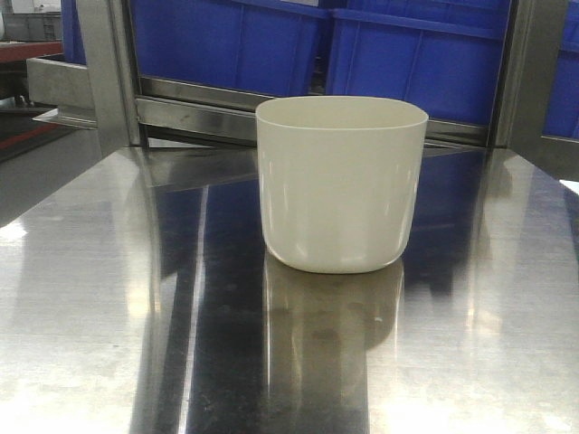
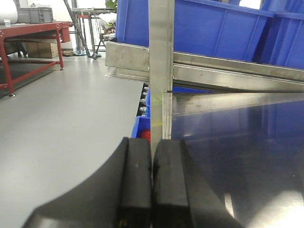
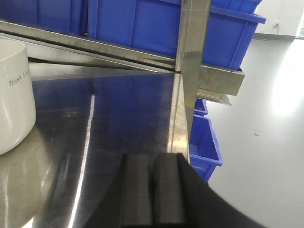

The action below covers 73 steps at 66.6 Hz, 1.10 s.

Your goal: Move white bin to right shelf second layer

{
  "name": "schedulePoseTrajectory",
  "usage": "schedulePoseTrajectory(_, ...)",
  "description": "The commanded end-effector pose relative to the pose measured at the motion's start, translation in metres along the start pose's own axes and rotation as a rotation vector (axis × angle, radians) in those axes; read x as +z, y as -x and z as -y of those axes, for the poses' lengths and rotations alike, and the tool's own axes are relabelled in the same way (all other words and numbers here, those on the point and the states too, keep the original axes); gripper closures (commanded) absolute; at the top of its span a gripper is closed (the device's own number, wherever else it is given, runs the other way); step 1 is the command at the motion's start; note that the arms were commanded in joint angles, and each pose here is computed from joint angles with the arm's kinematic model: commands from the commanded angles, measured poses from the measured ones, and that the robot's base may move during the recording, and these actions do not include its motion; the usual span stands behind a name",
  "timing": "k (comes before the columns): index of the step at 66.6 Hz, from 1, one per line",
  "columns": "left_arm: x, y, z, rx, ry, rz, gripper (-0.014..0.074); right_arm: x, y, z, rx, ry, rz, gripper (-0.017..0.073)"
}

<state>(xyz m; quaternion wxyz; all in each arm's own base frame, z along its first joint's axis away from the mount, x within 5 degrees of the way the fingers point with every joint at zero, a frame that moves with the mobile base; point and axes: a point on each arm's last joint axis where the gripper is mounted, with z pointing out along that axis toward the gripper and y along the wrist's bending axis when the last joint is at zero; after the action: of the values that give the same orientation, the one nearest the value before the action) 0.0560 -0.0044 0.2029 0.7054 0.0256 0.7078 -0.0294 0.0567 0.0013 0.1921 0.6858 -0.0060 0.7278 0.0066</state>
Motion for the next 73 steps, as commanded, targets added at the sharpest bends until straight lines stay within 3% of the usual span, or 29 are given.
schedulePoseTrajectory(1, 0.0, -0.004, 0.0, -0.011, -0.003, 0.06, 0.0509, -0.003, 0.016, 0.001, -0.004, -0.008, 0.137, 0.0503)
schedulePoseTrajectory(17, 0.0, -0.004, 0.0, -0.011, -0.003, 0.06, 0.0509, -0.004, 0.021, 0.001, -0.004, -0.012, 0.192, 0.0503)
schedulePoseTrajectory(63, 0.0, -0.004, 0.0, -0.011, -0.003, 0.06, 0.0509, -0.004, 0.02, 0.001, 0.0, -0.011, 0.183, 0.0503)
schedulePoseTrajectory(73, 0.0, -0.004, 0.0, -0.011, -0.003, 0.06, 0.0509, -0.006, 0.033, 0.0, 0.012, -0.006, 0.164, 0.0503)
